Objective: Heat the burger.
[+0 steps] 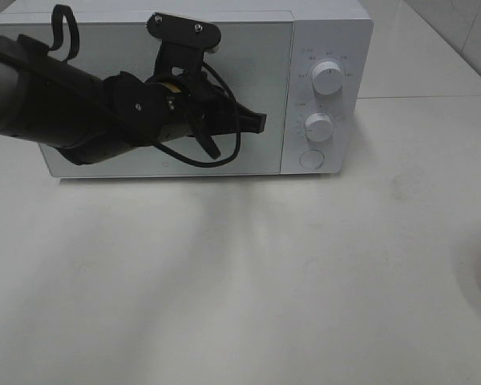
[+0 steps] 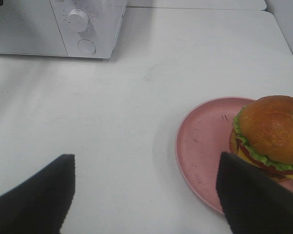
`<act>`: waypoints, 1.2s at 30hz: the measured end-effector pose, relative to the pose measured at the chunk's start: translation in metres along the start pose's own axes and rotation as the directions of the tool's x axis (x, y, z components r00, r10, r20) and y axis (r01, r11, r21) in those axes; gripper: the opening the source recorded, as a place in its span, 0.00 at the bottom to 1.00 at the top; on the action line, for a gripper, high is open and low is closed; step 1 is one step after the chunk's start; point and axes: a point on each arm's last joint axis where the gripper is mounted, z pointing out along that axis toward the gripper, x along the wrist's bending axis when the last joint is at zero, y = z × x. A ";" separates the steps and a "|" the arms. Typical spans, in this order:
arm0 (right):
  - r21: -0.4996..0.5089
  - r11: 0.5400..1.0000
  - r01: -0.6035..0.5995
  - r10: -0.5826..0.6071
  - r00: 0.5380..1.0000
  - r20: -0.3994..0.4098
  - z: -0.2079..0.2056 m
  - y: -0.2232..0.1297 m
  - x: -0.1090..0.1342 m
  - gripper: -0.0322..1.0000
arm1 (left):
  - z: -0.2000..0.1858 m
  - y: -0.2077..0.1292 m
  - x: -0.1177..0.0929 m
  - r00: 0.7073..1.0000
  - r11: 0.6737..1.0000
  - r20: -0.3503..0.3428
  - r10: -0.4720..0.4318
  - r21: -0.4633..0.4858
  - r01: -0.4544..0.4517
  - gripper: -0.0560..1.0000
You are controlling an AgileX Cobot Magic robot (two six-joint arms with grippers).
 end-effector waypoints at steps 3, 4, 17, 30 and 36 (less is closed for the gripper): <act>0.000 1.000 0.000 0.000 1.000 0.000 0.000 0.000 0.000 0.77 | -0.014 0.015 -0.012 0.998 1.000 0.069 0.009 0.011 -0.010 0.05; 0.000 1.000 0.000 0.000 1.000 0.000 0.000 0.000 0.000 0.77 | -0.014 0.015 -0.012 0.998 1.000 0.069 0.009 0.011 -0.010 0.05; 0.000 1.000 0.000 0.000 1.000 0.000 0.000 0.000 0.000 0.77 | -0.047 0.002 -0.035 0.921 0.917 0.386 -0.059 0.384 -0.102 0.78; 0.000 1.000 0.000 0.000 1.000 0.000 0.000 0.000 0.000 0.77 | -0.100 -0.008 -0.022 0.825 0.643 0.561 -0.071 0.658 -0.392 0.99; 0.000 1.000 0.000 0.000 1.000 0.000 0.000 0.000 0.000 0.77 | -0.119 0.011 0.021 0.888 0.600 0.441 -0.132 0.749 -0.282 0.99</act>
